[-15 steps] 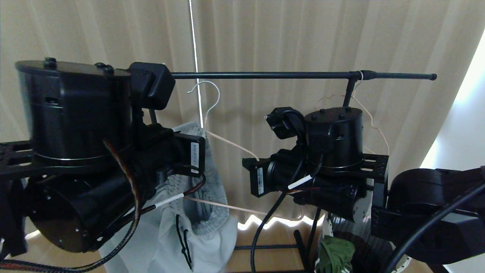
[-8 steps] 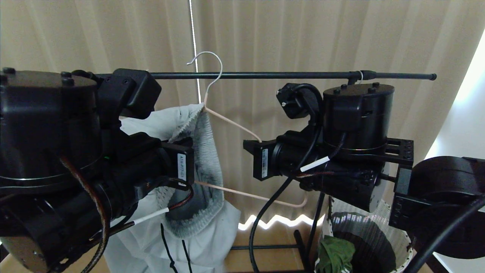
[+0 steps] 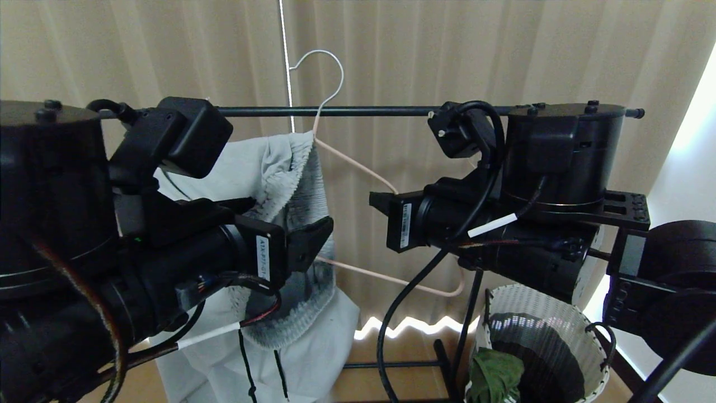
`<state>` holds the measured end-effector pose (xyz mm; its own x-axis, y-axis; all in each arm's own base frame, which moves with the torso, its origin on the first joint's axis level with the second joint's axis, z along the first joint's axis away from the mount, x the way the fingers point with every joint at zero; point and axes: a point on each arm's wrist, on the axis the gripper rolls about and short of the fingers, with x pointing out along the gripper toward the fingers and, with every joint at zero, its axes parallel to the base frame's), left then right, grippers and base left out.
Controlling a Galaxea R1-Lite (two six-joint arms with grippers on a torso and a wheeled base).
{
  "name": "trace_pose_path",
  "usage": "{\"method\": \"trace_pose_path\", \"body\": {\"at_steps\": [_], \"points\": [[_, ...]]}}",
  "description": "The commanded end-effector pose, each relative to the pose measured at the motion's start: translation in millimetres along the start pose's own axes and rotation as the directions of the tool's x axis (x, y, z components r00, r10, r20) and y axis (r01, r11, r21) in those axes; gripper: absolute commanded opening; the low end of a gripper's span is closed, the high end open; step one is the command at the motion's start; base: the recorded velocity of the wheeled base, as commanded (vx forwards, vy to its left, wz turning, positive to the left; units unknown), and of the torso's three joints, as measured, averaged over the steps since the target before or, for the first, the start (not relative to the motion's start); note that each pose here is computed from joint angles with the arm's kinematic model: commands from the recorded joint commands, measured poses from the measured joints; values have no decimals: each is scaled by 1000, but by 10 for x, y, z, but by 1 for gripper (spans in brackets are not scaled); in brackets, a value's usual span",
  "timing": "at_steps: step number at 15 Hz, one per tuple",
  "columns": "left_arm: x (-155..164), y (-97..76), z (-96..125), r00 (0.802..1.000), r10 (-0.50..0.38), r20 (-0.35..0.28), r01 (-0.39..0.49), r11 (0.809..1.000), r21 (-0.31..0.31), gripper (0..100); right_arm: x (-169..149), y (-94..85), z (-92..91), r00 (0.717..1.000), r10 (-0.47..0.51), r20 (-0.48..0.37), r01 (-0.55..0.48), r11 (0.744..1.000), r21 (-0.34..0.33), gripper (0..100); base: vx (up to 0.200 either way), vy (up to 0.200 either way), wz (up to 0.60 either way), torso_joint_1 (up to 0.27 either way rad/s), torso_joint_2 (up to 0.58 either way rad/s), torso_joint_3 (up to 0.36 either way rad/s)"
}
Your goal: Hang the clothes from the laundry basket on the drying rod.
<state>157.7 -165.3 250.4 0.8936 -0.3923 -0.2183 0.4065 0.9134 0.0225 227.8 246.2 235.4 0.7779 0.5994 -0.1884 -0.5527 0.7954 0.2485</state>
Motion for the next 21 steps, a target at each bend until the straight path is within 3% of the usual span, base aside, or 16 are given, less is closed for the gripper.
{"method": "trace_pose_path", "body": {"at_steps": [1,2,4,6,9,11,13,16,20,21], "points": [[-120,46,12,1000,-20,21,20,1000,-8,100,-32,-90,97,999,-24,30,24,1000,1,0,0,0,0,0,0,0],[-128,49,14,999,-22,23,22,1000,-9,100,-34,-103,108,999,-28,33,28,1000,-1,0,0,0,0,0,0,0],[-249,101,41,998,-26,51,27,1000,-8,100,-74,-323,279,992,-91,84,93,995,-23,0,0,0,0,0,0,0],[-279,116,72,997,-26,67,24,999,26,100,-146,-367,319,990,-103,93,110,991,-74,0,0,0,0,0,0,0],[-305,140,93,997,-19,79,16,999,38,100,-217,-362,353,989,-101,104,110,990,-87,0,0,0,0,0,0,0],[-316,238,146,992,26,120,-35,997,72,100,-268,-413,304,989,-116,89,125,987,-100,0,0,0,0,0,0,0],[-282,448,237,975,120,188,-158,967,199,100,-332,-460,220,990,-123,68,131,983,-131,0,0,0,0,0,0,0],[-218,601,234,982,1,190,-74,922,380,100,-363,-469,189,991,-123,56,130,981,-140,0,0,0,0,0,0,0],[21,554,128,993,-28,117,-32,879,475,100,-379,-448,75,993,-113,24,116,972,-205,0,0,0,0,0,0,0],[30,553,125,993,-28,115,-31,877,480,100,-384,-443,78,993,-111,25,114,972,-205,0,0,0,0,0,0,0]]}}
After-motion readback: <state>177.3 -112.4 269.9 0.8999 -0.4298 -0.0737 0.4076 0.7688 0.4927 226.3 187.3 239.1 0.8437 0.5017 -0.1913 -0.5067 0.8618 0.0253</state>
